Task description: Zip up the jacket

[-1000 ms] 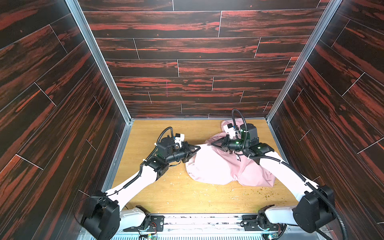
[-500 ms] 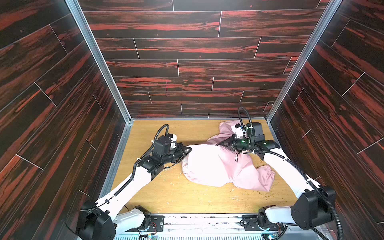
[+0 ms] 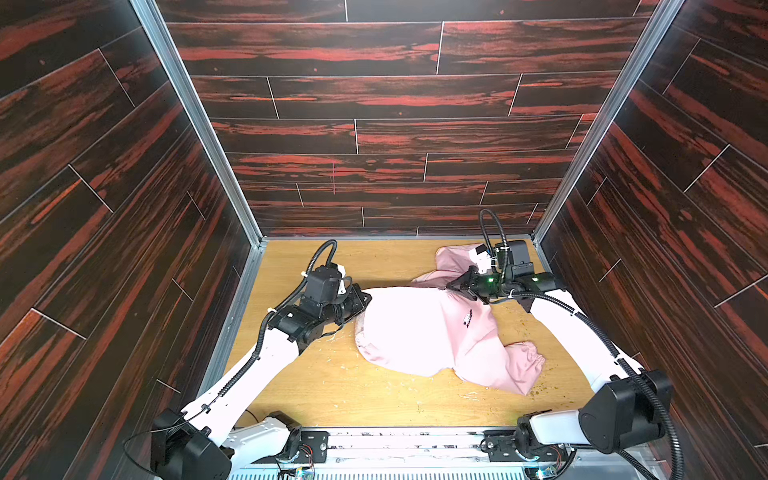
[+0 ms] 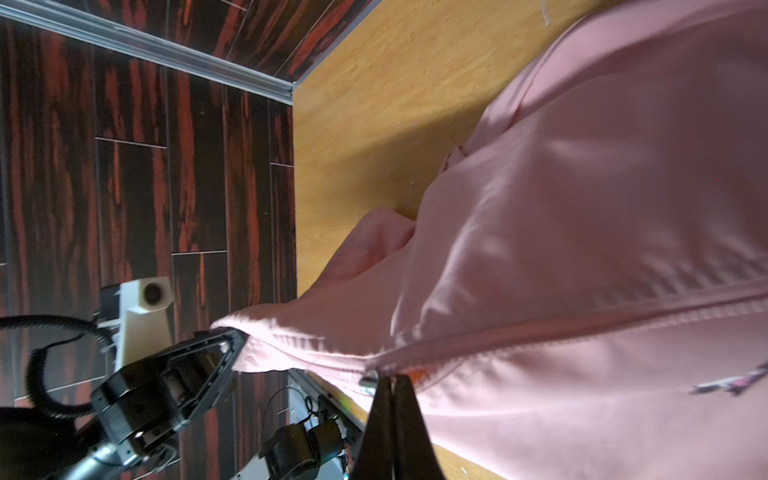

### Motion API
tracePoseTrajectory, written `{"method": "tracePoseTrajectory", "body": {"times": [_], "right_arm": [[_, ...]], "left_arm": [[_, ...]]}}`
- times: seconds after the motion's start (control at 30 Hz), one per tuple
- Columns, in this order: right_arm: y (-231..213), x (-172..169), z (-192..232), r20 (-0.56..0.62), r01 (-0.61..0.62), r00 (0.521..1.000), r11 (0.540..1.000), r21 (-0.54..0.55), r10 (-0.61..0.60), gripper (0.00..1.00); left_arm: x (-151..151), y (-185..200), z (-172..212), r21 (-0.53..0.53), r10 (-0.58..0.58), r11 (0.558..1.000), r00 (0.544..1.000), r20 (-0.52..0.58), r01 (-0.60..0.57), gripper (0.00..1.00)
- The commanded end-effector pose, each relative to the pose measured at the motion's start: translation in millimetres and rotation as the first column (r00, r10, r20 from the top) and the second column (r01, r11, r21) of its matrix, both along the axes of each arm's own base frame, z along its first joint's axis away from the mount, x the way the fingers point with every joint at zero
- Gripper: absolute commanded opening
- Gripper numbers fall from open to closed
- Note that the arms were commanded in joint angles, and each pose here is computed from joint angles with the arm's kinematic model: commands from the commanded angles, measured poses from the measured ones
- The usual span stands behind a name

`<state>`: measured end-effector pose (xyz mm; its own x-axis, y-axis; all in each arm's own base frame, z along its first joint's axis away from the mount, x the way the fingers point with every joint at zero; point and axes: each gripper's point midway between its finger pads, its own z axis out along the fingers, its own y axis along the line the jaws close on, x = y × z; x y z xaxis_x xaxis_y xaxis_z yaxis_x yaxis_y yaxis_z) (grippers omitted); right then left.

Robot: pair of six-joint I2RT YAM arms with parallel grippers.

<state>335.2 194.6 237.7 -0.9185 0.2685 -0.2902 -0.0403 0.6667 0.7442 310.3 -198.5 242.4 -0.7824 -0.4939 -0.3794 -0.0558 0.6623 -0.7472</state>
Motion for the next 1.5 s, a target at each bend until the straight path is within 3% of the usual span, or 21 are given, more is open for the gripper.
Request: {"method": "tracePoseTrajectory", "body": {"times": [0.0,0.3,0.53,0.73,0.97,1.07,1.2,1.47], "right_arm": [[-28,12,-12,-0.009,0.072,0.997,0.991,-0.110,-0.074,0.00],[-63,34,-12,-0.015,0.139,0.990,0.980,-0.142,-0.142,0.00],[-83,71,12,0.016,0.176,0.984,0.976,-0.125,-0.175,0.00],[-90,108,73,0.099,0.193,0.977,0.981,-0.022,-0.190,0.00],[-94,132,198,0.296,0.145,0.937,0.977,0.156,-0.186,0.00],[-96,131,224,0.341,0.118,0.923,0.974,0.196,-0.180,0.00],[-99,126,196,0.292,0.134,0.940,0.978,0.157,-0.176,0.00],[-112,92,77,0.142,0.199,0.970,0.980,0.011,-0.199,0.00]], "left_arm": [[8,34,6,0.110,0.111,0.987,0.993,0.036,-0.114,0.00],[23,53,8,0.151,0.175,0.972,0.983,0.052,-0.181,0.00],[46,56,37,0.148,0.191,0.967,0.975,0.112,-0.206,0.00],[85,67,82,0.127,0.230,0.958,0.953,0.198,-0.257,0.00],[117,80,186,0.056,0.252,0.954,0.890,0.378,-0.294,0.00],[119,88,219,0.056,0.256,0.949,0.862,0.437,-0.311,0.00],[115,97,204,0.080,0.265,0.942,0.871,0.413,-0.324,0.00],[77,120,90,0.105,0.332,0.925,0.913,0.239,-0.364,0.00]]}}
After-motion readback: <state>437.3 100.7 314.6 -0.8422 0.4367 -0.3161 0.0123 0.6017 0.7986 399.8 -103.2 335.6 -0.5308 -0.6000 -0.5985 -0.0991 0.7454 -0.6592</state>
